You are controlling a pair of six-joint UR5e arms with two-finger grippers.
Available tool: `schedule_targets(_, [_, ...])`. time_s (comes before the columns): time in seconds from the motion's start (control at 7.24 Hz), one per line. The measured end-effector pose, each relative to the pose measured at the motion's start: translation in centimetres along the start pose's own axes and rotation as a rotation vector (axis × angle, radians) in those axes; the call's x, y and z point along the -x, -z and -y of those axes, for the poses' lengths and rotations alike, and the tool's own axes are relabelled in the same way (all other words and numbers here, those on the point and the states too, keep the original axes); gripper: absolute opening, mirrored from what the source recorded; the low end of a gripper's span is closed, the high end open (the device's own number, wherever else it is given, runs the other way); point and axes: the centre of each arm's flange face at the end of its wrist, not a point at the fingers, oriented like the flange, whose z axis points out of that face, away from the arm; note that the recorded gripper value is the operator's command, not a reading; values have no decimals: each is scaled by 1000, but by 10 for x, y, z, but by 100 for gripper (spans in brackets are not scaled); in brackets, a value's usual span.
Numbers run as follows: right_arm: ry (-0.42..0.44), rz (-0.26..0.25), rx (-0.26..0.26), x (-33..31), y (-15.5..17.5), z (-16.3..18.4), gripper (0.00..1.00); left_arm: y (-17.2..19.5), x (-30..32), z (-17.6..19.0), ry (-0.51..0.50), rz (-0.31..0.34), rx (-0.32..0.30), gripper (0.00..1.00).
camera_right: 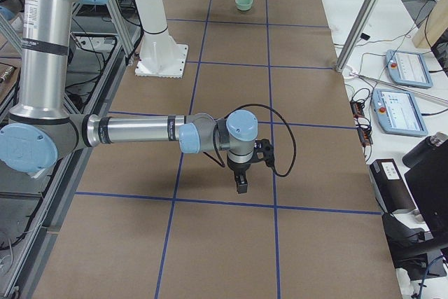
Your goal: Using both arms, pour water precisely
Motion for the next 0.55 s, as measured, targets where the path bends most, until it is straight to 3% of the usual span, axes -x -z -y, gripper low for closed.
schedule_targets(0.55, [-11,0,-1,-3,2,-1,100,-1,1,0,6,-1,2,100])
